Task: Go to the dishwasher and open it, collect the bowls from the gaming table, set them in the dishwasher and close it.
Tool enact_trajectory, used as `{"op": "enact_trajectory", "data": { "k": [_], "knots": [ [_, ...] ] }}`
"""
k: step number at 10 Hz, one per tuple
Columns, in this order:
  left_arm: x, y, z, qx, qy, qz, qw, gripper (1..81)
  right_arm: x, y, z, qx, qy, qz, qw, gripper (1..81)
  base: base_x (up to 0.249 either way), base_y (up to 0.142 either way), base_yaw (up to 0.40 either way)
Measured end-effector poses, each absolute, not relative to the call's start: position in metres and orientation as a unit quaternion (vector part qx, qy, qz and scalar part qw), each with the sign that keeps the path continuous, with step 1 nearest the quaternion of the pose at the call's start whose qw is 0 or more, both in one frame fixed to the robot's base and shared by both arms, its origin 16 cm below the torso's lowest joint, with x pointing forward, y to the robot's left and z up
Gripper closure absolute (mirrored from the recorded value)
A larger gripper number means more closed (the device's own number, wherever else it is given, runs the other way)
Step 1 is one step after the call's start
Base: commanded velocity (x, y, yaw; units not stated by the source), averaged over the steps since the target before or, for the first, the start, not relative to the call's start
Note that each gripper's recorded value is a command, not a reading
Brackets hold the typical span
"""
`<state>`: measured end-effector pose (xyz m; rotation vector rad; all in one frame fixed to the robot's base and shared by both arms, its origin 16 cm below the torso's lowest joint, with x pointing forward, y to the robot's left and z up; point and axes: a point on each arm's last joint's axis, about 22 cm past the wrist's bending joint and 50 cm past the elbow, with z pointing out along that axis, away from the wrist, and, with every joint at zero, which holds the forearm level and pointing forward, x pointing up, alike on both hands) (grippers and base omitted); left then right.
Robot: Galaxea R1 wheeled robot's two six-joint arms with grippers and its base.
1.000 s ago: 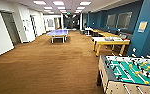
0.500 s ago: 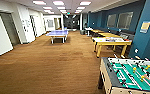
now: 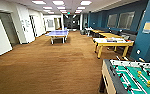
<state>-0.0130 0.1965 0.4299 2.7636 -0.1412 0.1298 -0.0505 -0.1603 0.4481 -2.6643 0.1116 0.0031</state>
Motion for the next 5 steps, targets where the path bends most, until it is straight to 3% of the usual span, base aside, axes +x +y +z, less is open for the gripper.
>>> {"op": "enact_trajectory", "data": {
  "k": [5],
  "knots": [
    [-0.015,0.1966,0.4298,0.98,-0.05,0.046,0.184,1.0,-0.0512,-0.1616,0.4477,-0.971,0.041,0.0,0.234,1.0,0.189,0.0,0.0]
  ]
}}
